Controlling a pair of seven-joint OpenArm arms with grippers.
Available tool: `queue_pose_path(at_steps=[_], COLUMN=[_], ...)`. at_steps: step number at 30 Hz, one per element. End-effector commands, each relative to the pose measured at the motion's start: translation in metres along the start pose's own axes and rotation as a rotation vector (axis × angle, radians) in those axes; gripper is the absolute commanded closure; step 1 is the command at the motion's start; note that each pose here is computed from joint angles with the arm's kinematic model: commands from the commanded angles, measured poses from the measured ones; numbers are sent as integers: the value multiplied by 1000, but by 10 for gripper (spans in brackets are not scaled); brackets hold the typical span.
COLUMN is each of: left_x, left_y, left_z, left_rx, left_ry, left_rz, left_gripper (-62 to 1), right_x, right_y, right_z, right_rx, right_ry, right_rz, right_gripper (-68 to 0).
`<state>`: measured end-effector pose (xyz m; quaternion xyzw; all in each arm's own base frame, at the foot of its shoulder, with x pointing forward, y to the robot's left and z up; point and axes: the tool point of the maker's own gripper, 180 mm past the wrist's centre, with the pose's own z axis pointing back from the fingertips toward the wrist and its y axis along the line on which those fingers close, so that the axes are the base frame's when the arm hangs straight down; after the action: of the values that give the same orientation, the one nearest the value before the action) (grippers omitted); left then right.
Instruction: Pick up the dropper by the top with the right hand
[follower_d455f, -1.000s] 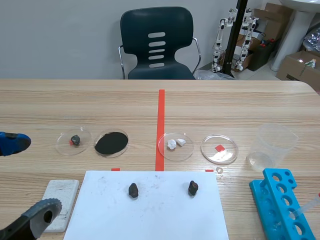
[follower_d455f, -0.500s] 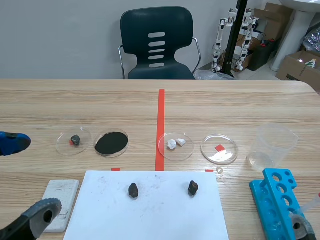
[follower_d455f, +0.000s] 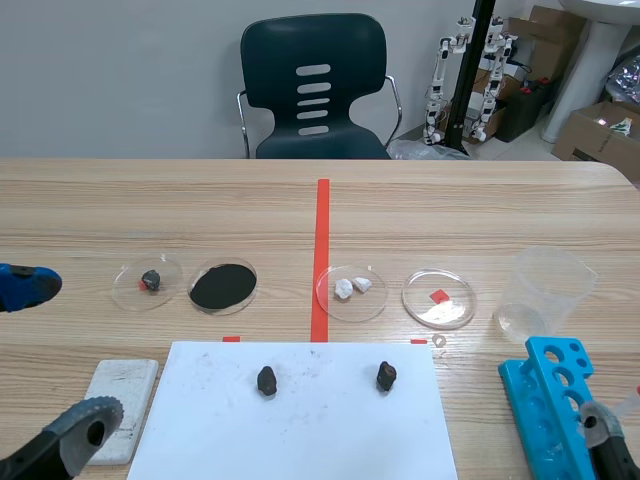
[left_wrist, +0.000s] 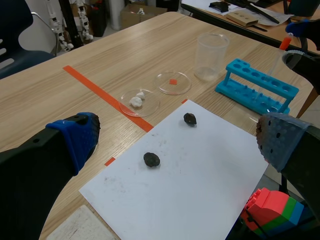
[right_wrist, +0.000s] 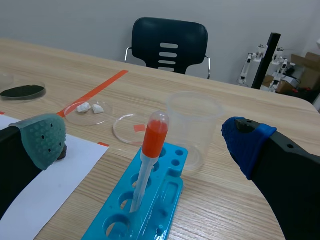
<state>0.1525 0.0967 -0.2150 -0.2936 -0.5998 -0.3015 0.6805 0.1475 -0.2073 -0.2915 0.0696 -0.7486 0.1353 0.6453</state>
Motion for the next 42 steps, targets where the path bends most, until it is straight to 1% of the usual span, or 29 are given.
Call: queue_pose_path(at_steps=[1, 9, 13, 16, 20, 29, 31, 35, 36, 37, 40, 42], left_x=[6, 6, 6, 6, 6, 6, 6, 6, 6, 6, 6, 6], left_y=[0, 0, 0, 0, 0, 0, 0, 0, 0, 0, 0, 0], left_z=[-1, -1, -1, -1, -1, -1, -1, -1, -1, -1, -1, -1], left_rx=[4, 4, 4, 4, 4, 4, 4, 4, 4, 4, 4, 4], left_ry=[-26, -26, -26, -26, -26, -26, -26, -26, -26, -26, -26, -26], left_rz=[2, 2, 2, 2, 2, 2, 2, 2, 2, 2, 2, 2], left_gripper=[-623, -623, -623, -623, -623, -623, -623, -623, -623, -623, -623, -623], right_x=[5, 6, 8, 6, -2, -2, -4, -4, -4, -4, -4, -4], right_y=[-6, -9, -14, -16, -16, -16, -19, -19, -19, -19, -19, -19], right_z=[-5, -6, -9, -9, -10, -10, -11, -11, -11, -11, -11, -11], right_rx=[-12, -34, -60, -69, -68, -68, -85, -83, -83, -83, -83, -83], right_ry=[-34, -55, -68, -59, -15, -13, -5, -3, -3, -3, -3, -3], right_rz=[12, -20, -33, -36, -36, -36, -43, -43, -43, -43, -43, -43], right_gripper=[-679, -679, -677, -677, -677, -677, -677, -677, -673, -655, -569, -532])
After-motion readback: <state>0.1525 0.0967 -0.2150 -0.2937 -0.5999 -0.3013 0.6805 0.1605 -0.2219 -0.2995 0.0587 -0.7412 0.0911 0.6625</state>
